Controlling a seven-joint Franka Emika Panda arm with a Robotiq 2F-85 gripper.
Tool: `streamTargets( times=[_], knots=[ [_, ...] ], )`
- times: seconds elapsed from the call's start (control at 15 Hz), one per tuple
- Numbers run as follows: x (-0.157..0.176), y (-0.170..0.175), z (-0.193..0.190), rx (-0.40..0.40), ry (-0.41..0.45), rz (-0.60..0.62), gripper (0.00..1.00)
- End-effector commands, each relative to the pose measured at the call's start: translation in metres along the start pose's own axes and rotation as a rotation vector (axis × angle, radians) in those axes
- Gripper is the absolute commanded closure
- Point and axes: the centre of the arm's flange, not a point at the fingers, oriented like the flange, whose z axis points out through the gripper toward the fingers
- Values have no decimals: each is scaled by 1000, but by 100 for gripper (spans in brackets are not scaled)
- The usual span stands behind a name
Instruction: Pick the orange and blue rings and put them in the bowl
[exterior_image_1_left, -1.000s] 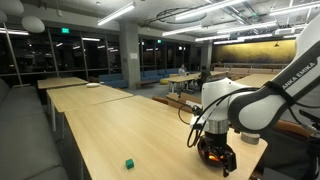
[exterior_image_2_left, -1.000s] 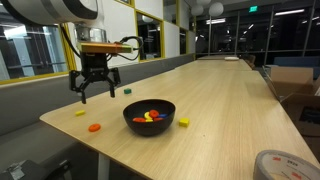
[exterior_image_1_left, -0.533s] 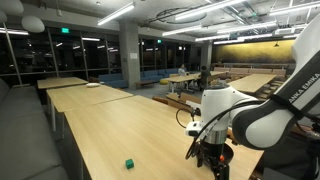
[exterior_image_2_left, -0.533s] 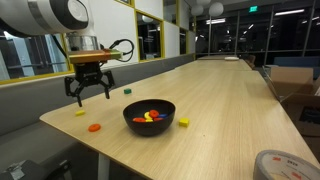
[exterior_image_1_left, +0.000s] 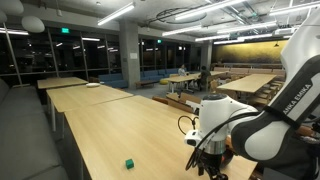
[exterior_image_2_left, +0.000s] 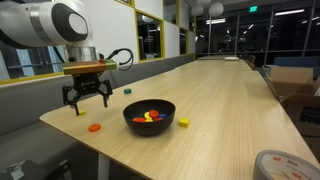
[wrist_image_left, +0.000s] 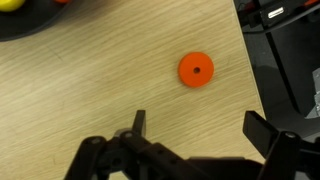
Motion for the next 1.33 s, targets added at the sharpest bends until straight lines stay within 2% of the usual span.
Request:
streamTargets(
  times=[0.0, 0.6, 1.27],
  knots=[
    [-16, -15, 3, -7, -14, 22, 0],
    [-32, -24, 18, -32, -49, 111, 0],
    [-44, -30, 36, -3, -83, 221, 0]
  ],
)
